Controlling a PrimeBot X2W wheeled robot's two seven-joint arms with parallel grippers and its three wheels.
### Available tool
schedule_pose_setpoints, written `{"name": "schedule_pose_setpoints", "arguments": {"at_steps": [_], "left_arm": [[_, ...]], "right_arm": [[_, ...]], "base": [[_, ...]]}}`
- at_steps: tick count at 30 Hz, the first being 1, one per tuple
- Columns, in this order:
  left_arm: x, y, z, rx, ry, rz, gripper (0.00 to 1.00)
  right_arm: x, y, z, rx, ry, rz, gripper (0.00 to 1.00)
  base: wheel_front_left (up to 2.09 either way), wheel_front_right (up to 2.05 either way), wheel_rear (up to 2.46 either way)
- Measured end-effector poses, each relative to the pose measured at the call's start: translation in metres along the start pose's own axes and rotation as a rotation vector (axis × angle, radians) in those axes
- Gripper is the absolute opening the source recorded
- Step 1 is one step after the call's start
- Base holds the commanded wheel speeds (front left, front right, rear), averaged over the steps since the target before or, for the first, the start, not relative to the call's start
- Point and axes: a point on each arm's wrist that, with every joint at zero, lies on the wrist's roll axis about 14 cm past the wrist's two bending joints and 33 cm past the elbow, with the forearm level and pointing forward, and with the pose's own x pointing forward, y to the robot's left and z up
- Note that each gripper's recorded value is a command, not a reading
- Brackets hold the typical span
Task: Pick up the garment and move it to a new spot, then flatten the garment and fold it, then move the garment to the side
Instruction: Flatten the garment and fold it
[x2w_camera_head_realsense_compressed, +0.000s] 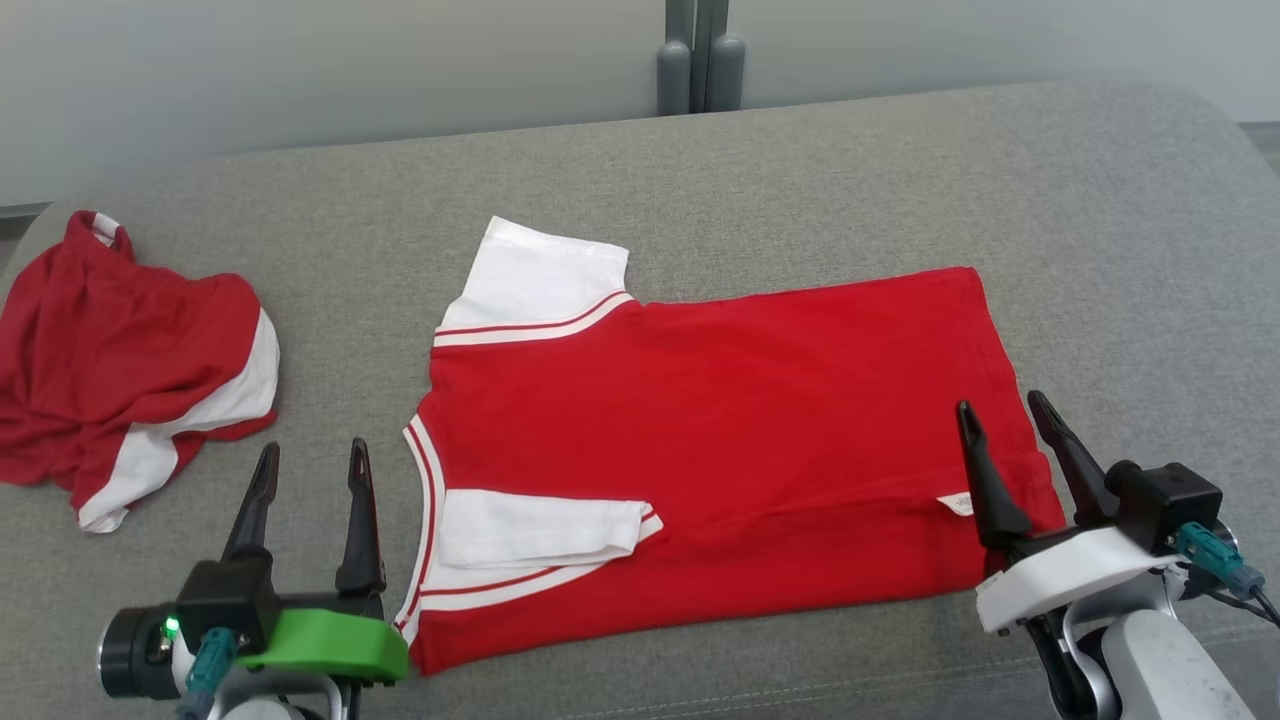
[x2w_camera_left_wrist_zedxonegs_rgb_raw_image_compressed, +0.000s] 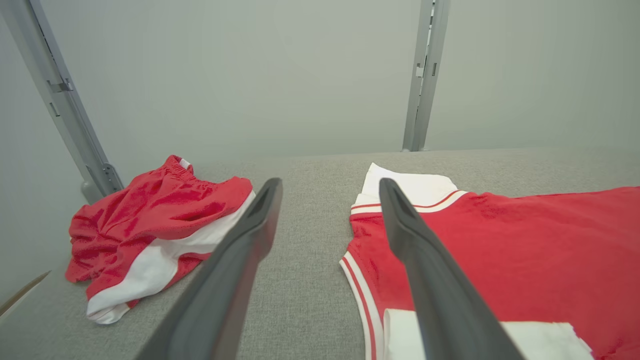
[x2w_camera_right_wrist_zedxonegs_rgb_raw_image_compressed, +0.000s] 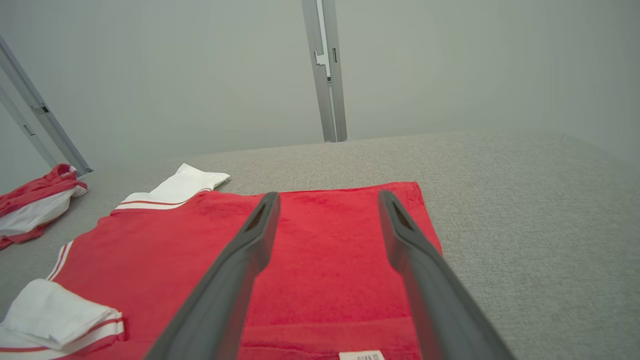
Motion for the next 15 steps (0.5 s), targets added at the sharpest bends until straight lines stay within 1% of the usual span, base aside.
{"name": "schedule_pose_setpoints", "arguments": {"at_steps": [5, 10, 15], "left_arm": [[0.029, -0.014, 0.009, 0.035, -0.029, -0.104, 1.0], [0.07, -0.03, 0.024, 0.085, -0.06, -0.202, 1.0], [0.112, -0.046, 0.03, 0.14, -0.055, -0.29, 1.0]], "right_arm": [[0.005, -0.002, 0.004, 0.0, -0.013, -0.008, 1.0], [0.016, 0.0, 0.01, 0.01, -0.034, -0.01, 1.0], [0.024, -0.01, 0.013, 0.011, -0.046, -0.038, 1.0]], "base": [[0.0, 0.0, 0.0], [0.0, 0.0, 0.0], [0.0, 0.0, 0.0]]}}
